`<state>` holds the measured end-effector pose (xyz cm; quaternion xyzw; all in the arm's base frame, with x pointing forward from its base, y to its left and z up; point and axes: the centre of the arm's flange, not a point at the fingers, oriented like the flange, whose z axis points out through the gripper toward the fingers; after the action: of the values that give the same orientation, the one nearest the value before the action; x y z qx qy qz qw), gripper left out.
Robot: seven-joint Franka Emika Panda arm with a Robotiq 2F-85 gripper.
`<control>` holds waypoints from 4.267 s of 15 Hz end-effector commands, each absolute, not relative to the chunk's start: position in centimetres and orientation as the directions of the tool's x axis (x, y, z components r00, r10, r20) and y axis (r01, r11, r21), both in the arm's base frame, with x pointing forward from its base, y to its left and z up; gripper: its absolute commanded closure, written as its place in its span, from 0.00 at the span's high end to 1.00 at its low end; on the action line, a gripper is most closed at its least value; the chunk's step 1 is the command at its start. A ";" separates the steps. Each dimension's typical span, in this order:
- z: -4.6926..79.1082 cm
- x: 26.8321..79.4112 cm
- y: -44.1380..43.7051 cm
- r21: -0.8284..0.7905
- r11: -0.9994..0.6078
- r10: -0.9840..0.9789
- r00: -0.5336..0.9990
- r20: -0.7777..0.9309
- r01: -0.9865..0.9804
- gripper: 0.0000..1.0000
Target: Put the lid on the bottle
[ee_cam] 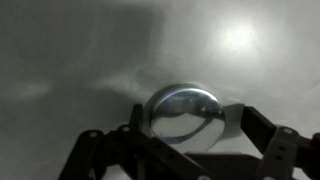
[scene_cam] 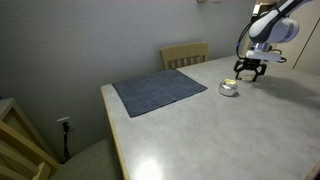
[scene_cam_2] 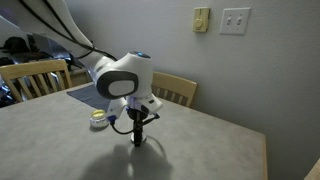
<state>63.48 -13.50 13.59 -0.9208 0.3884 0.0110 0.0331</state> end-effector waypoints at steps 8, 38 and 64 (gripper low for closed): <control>12.8 66.0 -14.0 -0.012 -0.685 -0.721 0.681 -0.126 -0.728 0.52; 20.5 67.6 4.1 0.270 -0.940 -0.226 0.974 -0.027 -0.211 0.44; 21.9 62.1 10.6 0.231 -0.952 0.153 0.967 -0.205 0.199 0.44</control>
<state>63.35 11.22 20.58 -0.9860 -0.0667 0.0821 -0.1288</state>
